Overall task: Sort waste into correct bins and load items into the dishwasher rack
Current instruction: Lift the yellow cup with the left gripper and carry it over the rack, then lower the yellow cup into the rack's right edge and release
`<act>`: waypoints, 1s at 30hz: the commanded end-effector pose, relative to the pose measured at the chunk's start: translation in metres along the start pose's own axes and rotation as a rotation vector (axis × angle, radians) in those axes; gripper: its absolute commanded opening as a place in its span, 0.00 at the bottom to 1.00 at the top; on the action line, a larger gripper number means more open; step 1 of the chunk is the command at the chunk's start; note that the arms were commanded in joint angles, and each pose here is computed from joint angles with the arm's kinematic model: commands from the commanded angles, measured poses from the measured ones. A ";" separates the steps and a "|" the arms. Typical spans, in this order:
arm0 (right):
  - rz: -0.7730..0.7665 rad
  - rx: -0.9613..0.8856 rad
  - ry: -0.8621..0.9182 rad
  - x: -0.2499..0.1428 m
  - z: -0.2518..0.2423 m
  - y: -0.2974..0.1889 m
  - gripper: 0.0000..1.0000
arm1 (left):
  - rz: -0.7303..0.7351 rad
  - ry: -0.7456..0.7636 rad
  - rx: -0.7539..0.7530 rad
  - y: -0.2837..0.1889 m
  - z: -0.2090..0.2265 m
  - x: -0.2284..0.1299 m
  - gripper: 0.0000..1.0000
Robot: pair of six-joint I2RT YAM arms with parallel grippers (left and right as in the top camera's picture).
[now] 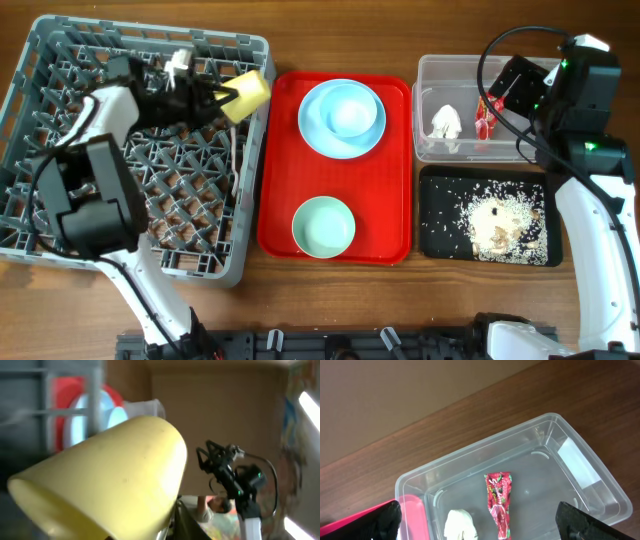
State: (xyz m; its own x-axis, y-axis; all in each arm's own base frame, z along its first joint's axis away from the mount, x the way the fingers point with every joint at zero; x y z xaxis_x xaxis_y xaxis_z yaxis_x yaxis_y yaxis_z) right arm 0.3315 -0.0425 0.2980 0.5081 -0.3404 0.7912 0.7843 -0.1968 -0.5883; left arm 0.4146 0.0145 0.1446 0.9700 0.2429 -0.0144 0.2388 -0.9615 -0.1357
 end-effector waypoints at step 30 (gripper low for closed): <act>0.004 0.007 -0.015 0.000 0.001 0.001 1.00 | 0.017 0.077 1.278 -0.002 -0.096 -0.157 0.04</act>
State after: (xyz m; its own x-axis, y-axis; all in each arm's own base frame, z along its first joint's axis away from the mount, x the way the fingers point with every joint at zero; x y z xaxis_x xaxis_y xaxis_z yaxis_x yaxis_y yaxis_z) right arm 0.3316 -0.0425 0.2981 0.5078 -0.3404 0.7914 0.7845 -0.1968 -0.5880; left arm 0.2715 -0.0329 0.2577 0.9883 0.1372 0.0664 0.1033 -0.2828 -0.9536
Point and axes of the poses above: each gripper's point midway between its finger pads, its own y axis out along the fingers, its own z axis along the line the jaws close on, x = y × z, the point moved 9 cm from there along -y, back along the fingers, and after that the axes turned 2 degrees about -y, right-handed, at the moved point
